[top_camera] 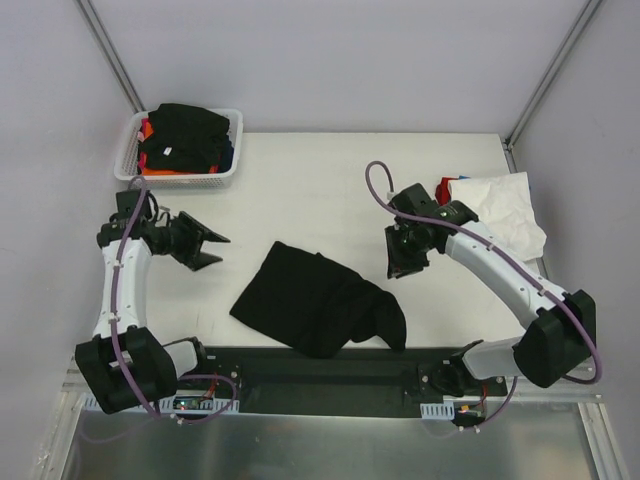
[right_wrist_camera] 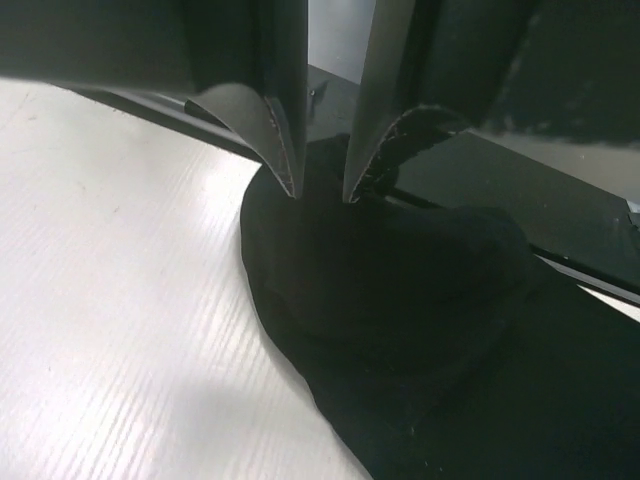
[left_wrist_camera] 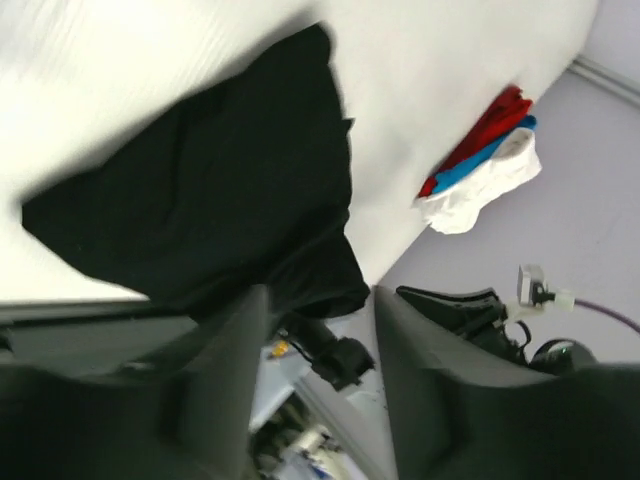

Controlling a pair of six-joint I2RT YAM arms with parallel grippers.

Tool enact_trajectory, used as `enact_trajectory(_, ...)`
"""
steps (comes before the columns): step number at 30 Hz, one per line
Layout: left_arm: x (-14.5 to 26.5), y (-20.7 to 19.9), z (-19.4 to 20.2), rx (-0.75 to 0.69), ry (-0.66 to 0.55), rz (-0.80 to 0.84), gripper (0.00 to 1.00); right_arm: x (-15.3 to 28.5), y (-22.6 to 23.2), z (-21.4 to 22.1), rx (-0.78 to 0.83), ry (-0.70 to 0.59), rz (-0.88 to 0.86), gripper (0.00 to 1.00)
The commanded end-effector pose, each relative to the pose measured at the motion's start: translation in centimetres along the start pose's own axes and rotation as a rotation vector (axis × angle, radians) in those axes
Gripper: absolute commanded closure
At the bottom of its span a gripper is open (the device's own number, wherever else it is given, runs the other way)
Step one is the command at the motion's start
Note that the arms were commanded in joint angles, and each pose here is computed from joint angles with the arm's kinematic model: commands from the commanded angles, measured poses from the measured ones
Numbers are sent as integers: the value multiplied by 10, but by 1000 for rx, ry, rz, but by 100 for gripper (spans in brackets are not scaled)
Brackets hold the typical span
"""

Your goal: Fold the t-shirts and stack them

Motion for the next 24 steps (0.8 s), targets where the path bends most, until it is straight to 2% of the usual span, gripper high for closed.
enact_trajectory(1, -10, 32, 33, -7, 54, -116, 11, 3, 9, -9, 47, 27, -10, 73)
enact_trajectory(2, -13, 37, 37, -24, 63, -137, 1, -1, 9, -10, 51, 44, -4, 71)
enact_trajectory(3, -15, 40, 38, -31, 71, -148, 1, -2, 11, -11, 56, 50, -13, 67)
enact_trajectory(5, -22, 45, 44, -87, 100, -186, 1, -4, 13, -11, 58, 76, -19, 61)
enact_trajectory(7, -27, 45, 52, -137, 136, -204, 1, -4, 15, -12, 58, 88, -19, 50)
enact_trajectory(8, -31, 43, 60, -195, 174, -206, 3, -4, 15, -12, 53, 92, -19, 46)
enact_trajectory(9, -33, 43, 64, -212, 197, -211, 11, -2, 15, -12, 55, 90, -21, 41)
enact_trajectory(11, -34, 47, 72, -232, 237, -221, 30, -1, 14, -10, 46, 85, -22, 40)
enact_trajectory(12, -35, 48, 76, -245, 252, -227, 32, 0, 13, -9, 42, 84, -17, 39)
enact_trajectory(13, -35, 51, 79, -255, 261, -245, 32, 1, 11, -7, 34, 78, -13, 39)
enact_trajectory(15, -35, 58, 83, -286, 291, -301, 22, 1, 8, -4, 20, 83, -2, 39)
enact_trajectory(17, -38, 68, 83, -326, 339, -391, 18, 1, 4, 3, 13, 89, 3, 39)
enact_trajectory(19, -41, 76, 78, -337, 376, -487, 18, 2, -1, 9, 6, 94, 7, 39)
enact_trajectory(24, -49, 72, 60, -391, 408, -535, 19, 18, -16, 29, 6, 71, 19, 36)
Point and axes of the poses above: each gripper's point midway between its finger pads, its own x axis back along the fingers, its own y axis along the line the jaws close on, z = x × y, the point moved 7 cm from there along x, back along the fingers, and after that the axes turned 12 degrees about -x, right-handed, at the moved point
